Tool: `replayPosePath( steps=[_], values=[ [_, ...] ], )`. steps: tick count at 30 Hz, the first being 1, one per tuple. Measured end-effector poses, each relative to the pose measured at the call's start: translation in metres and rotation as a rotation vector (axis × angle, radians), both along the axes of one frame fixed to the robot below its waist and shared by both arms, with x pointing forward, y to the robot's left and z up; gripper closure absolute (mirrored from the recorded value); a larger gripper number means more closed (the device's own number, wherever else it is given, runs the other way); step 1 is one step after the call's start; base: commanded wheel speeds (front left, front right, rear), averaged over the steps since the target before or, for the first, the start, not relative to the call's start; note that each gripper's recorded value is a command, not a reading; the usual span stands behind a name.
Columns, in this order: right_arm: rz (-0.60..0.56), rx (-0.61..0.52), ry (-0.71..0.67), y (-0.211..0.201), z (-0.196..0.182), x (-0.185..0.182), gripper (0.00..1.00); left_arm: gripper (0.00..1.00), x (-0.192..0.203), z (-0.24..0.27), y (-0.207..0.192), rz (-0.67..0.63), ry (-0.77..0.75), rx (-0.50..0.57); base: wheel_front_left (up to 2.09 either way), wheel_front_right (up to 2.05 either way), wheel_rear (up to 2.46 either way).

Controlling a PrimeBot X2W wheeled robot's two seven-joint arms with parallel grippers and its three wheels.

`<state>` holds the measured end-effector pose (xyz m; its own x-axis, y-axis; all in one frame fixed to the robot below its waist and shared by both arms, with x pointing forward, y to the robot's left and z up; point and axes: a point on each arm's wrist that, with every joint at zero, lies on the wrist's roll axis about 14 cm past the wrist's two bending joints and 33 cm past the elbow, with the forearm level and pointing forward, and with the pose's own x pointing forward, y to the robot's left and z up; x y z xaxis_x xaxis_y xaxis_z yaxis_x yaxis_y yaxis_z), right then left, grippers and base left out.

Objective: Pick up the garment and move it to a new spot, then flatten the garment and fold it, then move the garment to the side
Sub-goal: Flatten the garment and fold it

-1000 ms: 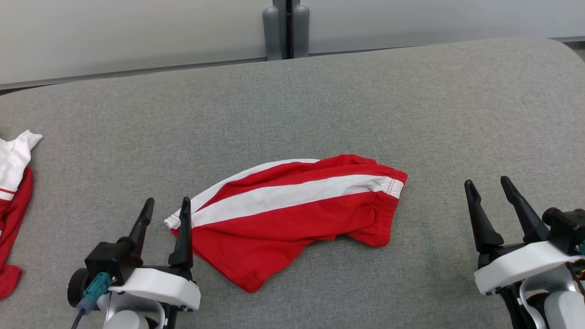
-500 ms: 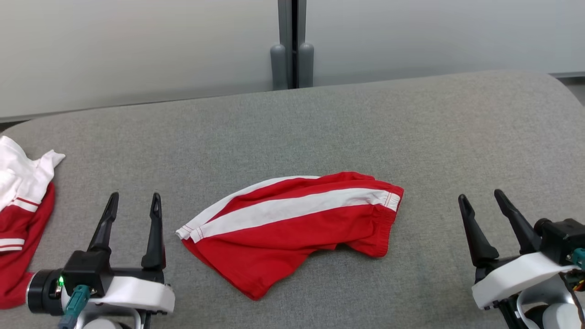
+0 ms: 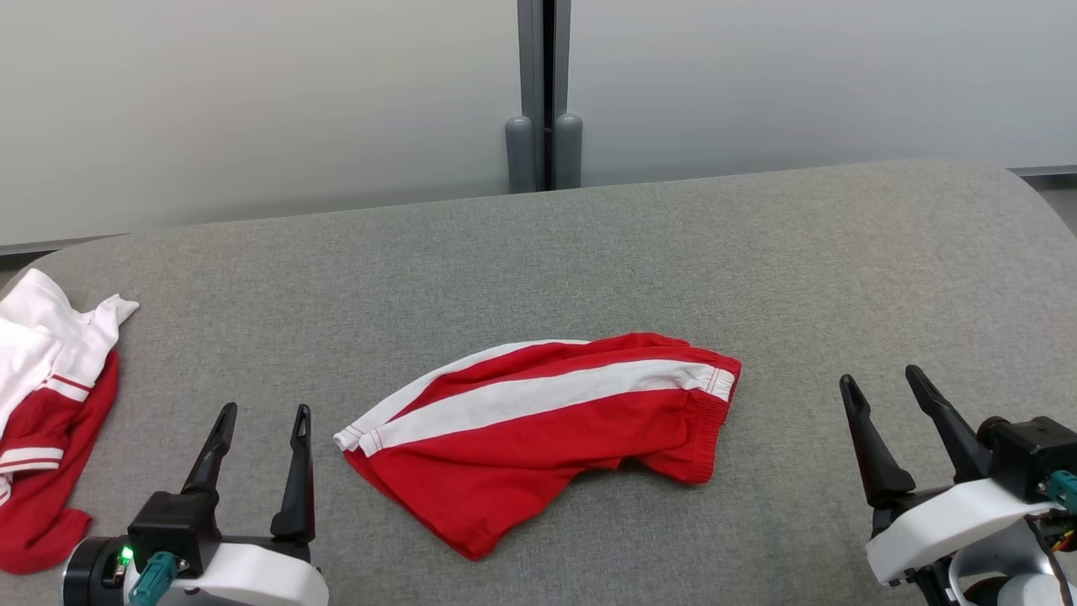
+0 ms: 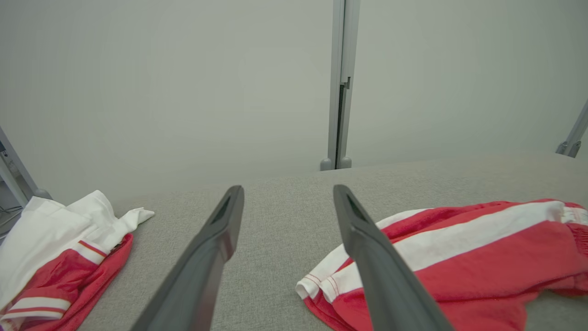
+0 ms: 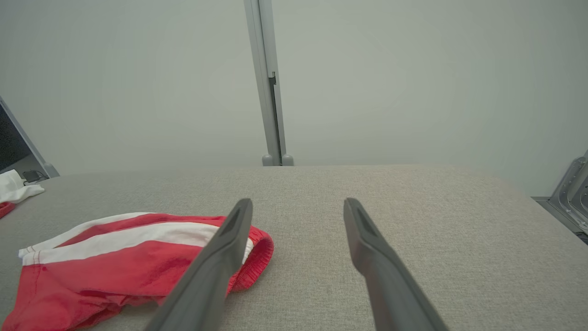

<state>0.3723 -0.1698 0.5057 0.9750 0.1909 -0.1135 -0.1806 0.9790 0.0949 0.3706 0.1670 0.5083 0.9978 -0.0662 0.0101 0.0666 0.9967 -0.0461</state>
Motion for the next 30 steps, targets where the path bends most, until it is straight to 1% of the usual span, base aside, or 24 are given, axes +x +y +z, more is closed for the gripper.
replayPosePath(
  steps=[9, 12, 16, 20, 26, 30],
  values=[
    [-0.004, 0.005, 0.002, 0.0, 0.0, 0.001, 0.0, 0.0, -0.002, -0.004, -0.001, 0.001, 0.021, 0.0, 0.0, 0.0, 0.0],
    [-0.001, 0.006, 0.009, 0.001, -0.002, 0.002, 0.0, 0.0, -0.001, -0.01, -0.017, -0.057, 0.057, -0.017, 0.0, 0.0, 0.0],
    [0.012, 0.007, 0.022, 0.005, -0.007, 0.006, 0.0, 0.0, 0.002, -0.03, -0.049, -0.17, 0.161, -0.057, 0.0, 0.0, 0.0],
    [0.015, 0.009, 0.037, 0.007, -0.012, 0.009, 0.0, 0.0, 0.002, -0.064, -0.067, -0.225, 0.305, -0.107, 0.0, 0.0, 0.0],
    [-0.003, 0.014, 0.069, 0.0, -0.024, 0.013, 0.0, 0.0, 0.013, -0.104, -0.067, -0.219, 0.438, -0.125, 0.0, 0.0, 0.0],
    [-0.016, 0.015, 0.086, -0.006, -0.031, 0.015, 0.0, 0.0, 0.024, -0.12, -0.06, -0.192, 0.476, -0.123, 0.0, 0.0, 0.0]
  ],
)
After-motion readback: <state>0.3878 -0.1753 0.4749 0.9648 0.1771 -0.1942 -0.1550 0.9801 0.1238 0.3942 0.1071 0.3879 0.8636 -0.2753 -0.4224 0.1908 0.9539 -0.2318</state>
